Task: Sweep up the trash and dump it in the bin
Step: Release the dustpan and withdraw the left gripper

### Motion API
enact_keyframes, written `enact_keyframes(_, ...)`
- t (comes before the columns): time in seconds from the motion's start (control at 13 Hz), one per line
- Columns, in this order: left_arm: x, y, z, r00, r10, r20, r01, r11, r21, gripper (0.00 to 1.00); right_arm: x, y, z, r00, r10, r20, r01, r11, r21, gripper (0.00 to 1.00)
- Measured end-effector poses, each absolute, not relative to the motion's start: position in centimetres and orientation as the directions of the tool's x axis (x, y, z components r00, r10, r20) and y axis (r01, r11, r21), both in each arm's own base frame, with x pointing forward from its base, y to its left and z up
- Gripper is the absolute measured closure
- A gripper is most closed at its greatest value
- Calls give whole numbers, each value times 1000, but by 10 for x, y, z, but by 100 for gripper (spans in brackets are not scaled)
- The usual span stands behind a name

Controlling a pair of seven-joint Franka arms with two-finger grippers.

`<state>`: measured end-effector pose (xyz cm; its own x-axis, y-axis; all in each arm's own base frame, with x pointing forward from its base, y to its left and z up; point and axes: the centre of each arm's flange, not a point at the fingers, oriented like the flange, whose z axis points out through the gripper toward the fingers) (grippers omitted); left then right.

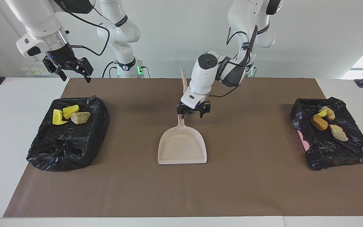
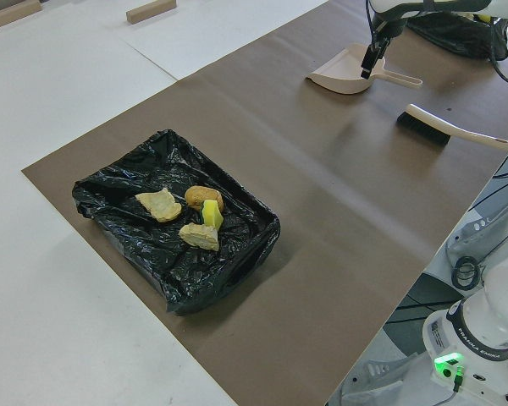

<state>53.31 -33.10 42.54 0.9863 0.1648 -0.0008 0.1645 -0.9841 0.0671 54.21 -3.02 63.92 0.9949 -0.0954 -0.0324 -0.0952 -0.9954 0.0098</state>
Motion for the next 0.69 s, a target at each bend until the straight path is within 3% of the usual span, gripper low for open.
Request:
enact_keyframes(0.31, 556, -246, 442, 993, 102, -56, 103, -995, 2, 0, 542, -30, 639, 995, -95, -32, -95, -995, 10, 0)
enact_keyframes(0.69, 565, -132, 491, 997, -39, -69, -38, -999, 14, 0, 542, -30, 639, 995, -95, -32, -95, -995, 10, 0)
